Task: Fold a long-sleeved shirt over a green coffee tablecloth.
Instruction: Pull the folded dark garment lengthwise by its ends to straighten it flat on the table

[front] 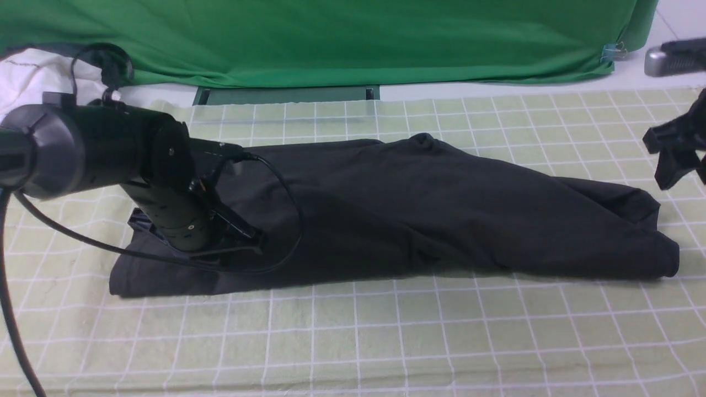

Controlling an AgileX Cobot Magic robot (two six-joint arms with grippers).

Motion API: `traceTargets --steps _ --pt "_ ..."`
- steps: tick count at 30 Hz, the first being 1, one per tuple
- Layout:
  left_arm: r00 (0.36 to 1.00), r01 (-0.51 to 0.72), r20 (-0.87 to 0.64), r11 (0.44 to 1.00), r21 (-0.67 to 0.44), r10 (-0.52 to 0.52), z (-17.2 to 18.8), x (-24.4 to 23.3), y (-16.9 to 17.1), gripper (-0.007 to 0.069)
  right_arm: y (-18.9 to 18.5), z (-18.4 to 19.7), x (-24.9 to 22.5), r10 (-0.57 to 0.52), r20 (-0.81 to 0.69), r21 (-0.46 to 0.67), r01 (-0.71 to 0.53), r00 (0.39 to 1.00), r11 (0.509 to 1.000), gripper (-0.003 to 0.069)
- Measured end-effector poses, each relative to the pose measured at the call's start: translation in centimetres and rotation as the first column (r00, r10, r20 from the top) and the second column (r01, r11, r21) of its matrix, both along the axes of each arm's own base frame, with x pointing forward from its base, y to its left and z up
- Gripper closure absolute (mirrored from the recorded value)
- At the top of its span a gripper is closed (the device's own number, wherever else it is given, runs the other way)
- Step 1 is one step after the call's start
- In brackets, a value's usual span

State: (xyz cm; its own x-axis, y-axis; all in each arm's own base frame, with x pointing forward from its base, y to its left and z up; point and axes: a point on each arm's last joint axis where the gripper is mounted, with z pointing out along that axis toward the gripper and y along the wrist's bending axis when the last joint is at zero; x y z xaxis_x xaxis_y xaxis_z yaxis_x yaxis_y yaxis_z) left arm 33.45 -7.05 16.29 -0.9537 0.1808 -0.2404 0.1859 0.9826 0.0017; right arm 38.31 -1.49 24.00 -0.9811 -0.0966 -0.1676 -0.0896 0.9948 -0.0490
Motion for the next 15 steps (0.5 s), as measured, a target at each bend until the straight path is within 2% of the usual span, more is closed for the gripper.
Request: traceTargets --steps 2,8,15 --pt "1.0 -0.001 0.004 1.0 0.007 0.001 -0.2 0.2 0.0 0.0623 -0.4 -2.1 0.7 -0.02 -0.043 0.003 0.02 0.999 1.0 0.0236" --pt "1.0 -0.002 0.004 1.0 0.009 0.002 -0.4 0.3 0.0 0.0622 0.0 -5.1 1.2 -0.05 -0.124 0.061 0.058 0.991 0.996 0.0239" --pt "1.0 -0.003 0.004 1.0 0.009 0.003 -0.4 0.3 0.0 0.062 0.4 -6.2 1.4 -0.043 -0.16 0.105 0.061 0.986 0.993 0.0337"
